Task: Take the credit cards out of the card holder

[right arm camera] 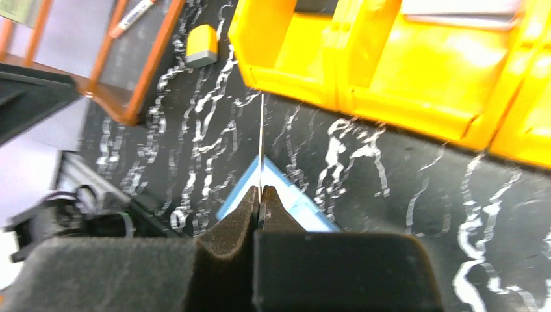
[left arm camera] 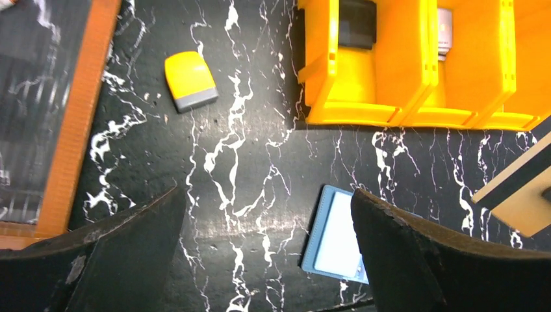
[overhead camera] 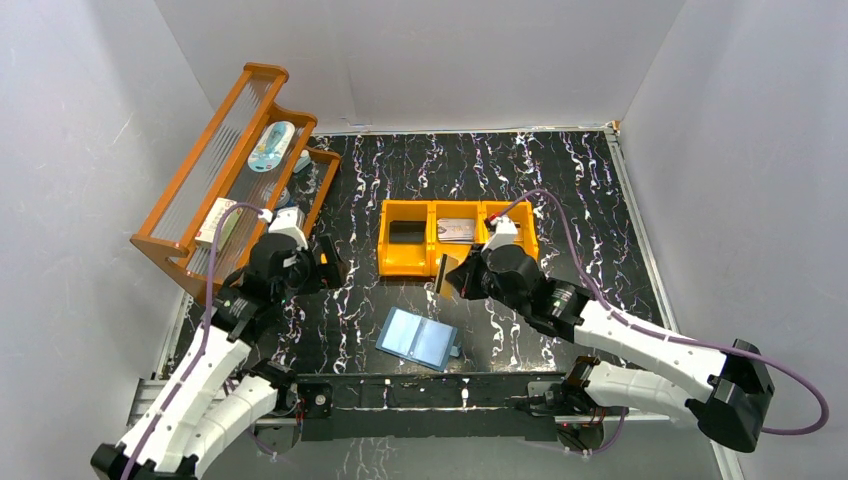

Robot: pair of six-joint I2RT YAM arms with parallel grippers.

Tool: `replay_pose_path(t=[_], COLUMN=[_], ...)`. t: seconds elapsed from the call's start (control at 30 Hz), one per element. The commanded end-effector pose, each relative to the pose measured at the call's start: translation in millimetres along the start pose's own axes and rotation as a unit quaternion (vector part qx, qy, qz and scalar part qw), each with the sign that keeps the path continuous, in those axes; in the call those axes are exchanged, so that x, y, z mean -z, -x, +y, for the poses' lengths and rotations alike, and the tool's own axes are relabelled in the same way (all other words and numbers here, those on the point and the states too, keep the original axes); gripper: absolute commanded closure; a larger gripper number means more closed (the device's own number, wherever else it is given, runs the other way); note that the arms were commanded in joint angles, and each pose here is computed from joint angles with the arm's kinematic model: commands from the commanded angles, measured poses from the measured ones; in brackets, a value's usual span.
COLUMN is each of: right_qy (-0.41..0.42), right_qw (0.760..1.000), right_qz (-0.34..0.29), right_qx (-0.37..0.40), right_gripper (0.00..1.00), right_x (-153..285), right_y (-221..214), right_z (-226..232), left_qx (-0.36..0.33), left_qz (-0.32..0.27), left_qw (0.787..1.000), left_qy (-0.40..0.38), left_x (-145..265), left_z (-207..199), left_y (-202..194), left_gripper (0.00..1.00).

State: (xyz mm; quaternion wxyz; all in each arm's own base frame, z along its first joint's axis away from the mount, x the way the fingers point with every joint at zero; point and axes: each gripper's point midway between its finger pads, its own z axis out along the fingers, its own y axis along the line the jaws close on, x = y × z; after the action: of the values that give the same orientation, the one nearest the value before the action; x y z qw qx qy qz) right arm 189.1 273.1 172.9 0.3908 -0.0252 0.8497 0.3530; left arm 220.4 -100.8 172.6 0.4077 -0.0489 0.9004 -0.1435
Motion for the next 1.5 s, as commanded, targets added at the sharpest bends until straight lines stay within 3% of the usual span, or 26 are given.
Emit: replay_pose_path(t=[0.0, 0.17, 0.43, 0.7, 0.83, 0.93, 1.13, 1.3, 1.47], right_qy=[-0.06, -0.053, -0.117, -0.215, -0.188, -0.167, -0.141, -0.112, -0.075], right_qw=[0.987, 0.971, 0.923, 0.85, 0.823, 0.816, 0.793, 0.747, 0.75], right_qz=[-0.026, -0.057, -0.074, -0.038, 0.067, 0.093, 0.103, 0.147, 0.108], right_qx=[0.144, 0.228, 0.359, 0.48, 0.531, 0.545, 0.584, 0.639, 0.649], right_gripper=[1.0, 1.0, 1.0, 1.0, 1.0, 1.0, 1.0, 1.0, 1.0], right_x=[2.9, 5.6, 5.4, -2.7, -7.1, -7.4, -9.8, -12.3, -27.8], right_y=[30.2, 60.4, 89.9, 129.9, 119.6, 112.5, 120.9, 111.1, 119.9], right_z=[-16.1, -1.2, -16.6, -55.1, -94.2, -111.4, -127.2, -153.8, -139.6], left_qx=[-0.036, -0.039, -0.045, -0.049, -0.049, -0.047, -0.051, -0.049, -0.05], left_qz=[-0.031, -0.058, -0.038, -0.036, -0.042, -0.043, -0.039, -0.042, -0.037], left_qw=[0.999, 0.997, 0.998, 0.998, 0.997, 0.998, 0.998, 0.998, 0.998], left_qy=[0.024, 0.01, 0.017, 0.024, 0.031, 0.029, 0.025, 0.028, 0.024], left_x=[1.1, 4.9, 0.8, -0.9, 0.5, 0.3, -0.8, 0.1, -1.4], left_z=[20.3, 16.8, 18.5, 20.7, 23.2, 22.7, 20.9, 22.2, 20.4], left_y=[-4.4, 4.0, -1.6, -1.5, 1.1, 0.8, 0.2, 0.7, -0.4], left_gripper=[0.02, 0.02, 0.02, 0.02, 0.02, 0.02, 0.02, 0.02, 0.02])
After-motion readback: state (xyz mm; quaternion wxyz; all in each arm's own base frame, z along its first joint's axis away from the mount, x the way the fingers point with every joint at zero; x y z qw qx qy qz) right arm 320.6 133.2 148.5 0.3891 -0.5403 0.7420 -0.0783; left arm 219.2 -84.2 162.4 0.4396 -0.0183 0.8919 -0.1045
